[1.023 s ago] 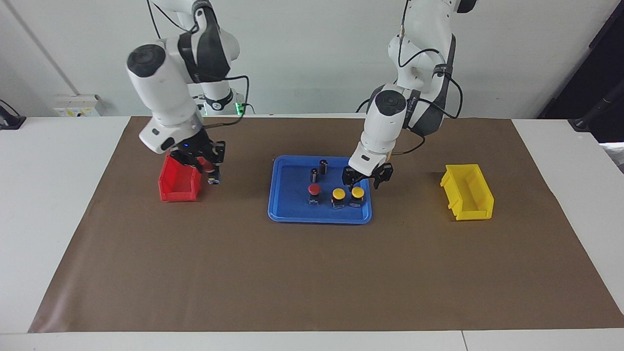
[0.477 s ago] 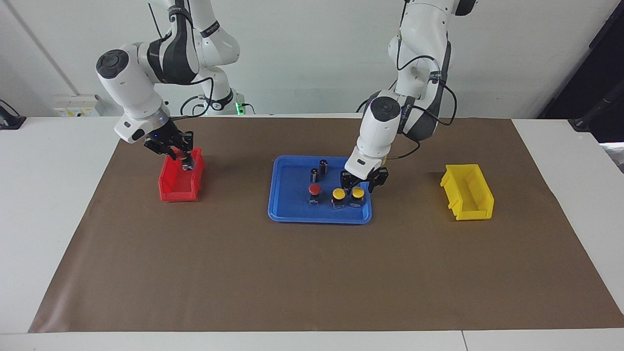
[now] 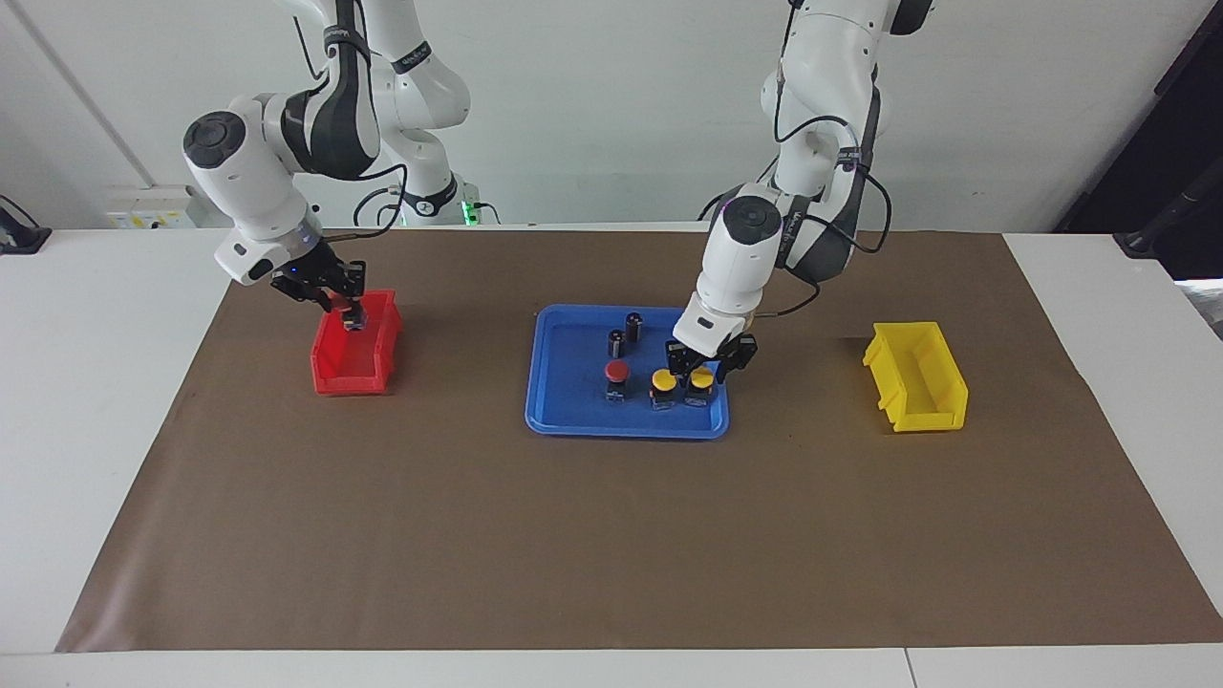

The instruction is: Sort red and yellow buttons by color

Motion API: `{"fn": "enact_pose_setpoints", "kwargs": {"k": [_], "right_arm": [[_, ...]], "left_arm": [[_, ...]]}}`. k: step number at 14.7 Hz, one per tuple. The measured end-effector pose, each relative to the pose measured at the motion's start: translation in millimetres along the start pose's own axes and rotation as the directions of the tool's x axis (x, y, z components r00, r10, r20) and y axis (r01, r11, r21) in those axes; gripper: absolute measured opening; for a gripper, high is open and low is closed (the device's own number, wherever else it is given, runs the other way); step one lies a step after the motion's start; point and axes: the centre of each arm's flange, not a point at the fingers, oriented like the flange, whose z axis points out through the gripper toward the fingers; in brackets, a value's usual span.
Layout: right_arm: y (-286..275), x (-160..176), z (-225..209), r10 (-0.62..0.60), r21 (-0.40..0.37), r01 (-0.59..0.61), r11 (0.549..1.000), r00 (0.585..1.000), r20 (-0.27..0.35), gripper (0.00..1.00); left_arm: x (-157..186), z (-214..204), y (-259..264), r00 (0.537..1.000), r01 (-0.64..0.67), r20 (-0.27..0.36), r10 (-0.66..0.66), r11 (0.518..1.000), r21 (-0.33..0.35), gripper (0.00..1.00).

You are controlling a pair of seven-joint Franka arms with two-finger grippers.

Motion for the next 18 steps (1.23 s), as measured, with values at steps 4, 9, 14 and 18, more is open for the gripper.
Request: {"fn": "enact_pose_setpoints", "kwargs": {"k": [4,9,14,18], "right_arm": [[2,-9,27,0.006,0.003,-0.006,1.000,1.000,0.009,0.42],[1,-16,49,0.006,0.001,-0.006,1.000,1.000,-0.001,0.42],[0,-22,60,0.005,0.002,-0.005,1.000,1.000,0.000,0.42],[0,-22,60,0.005,0.002,-0.005,1.000,1.000,0.000,0.61]], "left_arm": [[1,-1,0,1.000,0.001,-0.002,-0.001,1.000,-0.001,0.59],[3,-6,1,1.000,0.005,-0.002,-0.005,1.000,-0.001,0.52],[5,-6,-1,1.000,0.010,-0.001,-0.010,1.000,0.001,0.42],[12,-35,-1,0.999,0.017,0.043,-0.018,0.999,0.033,0.42]]}}
